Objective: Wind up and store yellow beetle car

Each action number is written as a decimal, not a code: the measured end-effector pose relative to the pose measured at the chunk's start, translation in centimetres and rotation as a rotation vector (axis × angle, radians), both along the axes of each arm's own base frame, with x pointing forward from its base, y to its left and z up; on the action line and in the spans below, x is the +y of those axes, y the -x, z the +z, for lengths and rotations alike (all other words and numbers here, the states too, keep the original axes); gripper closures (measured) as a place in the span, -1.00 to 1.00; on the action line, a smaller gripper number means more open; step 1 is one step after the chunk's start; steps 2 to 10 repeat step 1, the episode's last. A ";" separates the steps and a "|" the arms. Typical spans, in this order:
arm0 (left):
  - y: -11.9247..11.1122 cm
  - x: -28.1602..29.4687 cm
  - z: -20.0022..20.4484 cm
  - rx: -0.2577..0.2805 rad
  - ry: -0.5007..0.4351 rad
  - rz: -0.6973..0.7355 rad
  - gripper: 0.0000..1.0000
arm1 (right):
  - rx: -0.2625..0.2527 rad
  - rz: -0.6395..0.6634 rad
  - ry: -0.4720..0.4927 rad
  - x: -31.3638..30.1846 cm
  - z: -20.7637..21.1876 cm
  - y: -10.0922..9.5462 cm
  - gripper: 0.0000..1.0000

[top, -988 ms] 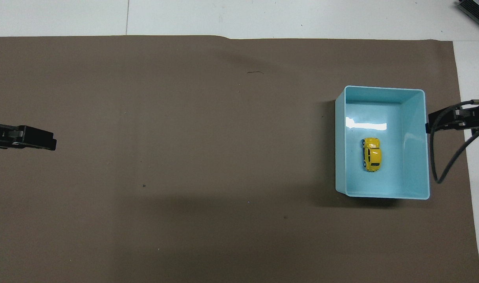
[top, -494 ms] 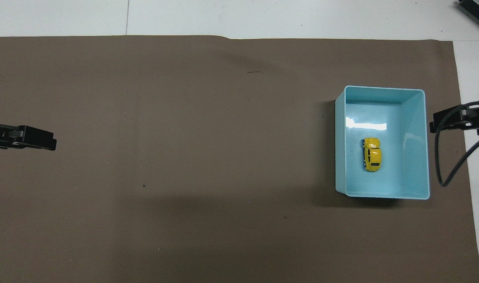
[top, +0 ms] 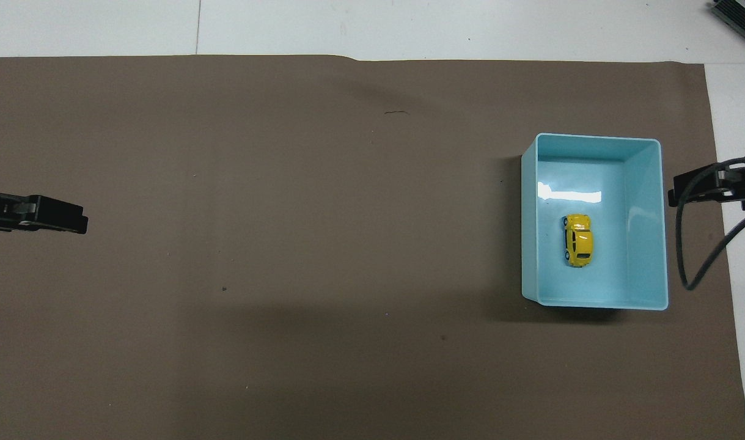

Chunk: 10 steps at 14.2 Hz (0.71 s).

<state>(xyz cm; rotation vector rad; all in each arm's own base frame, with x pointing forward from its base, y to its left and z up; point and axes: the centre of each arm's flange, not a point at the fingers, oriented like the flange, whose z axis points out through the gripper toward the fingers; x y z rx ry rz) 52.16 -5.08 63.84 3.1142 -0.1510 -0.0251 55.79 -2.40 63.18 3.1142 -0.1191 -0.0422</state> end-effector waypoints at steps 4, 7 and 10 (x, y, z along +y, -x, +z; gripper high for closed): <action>0.0 0.0 0.0 0.000 0.000 0.000 -1.00 | 0.000 0.000 0.000 0.0 0.0 0.0 -1.00; 0.0 0.0 0.0 0.000 0.000 0.000 -1.00 | 0.000 0.000 0.000 0.0 0.0 0.0 -1.00; 0.0 0.0 0.0 0.000 0.000 0.000 -1.00 | 0.000 0.000 0.000 0.0 0.0 0.0 -1.00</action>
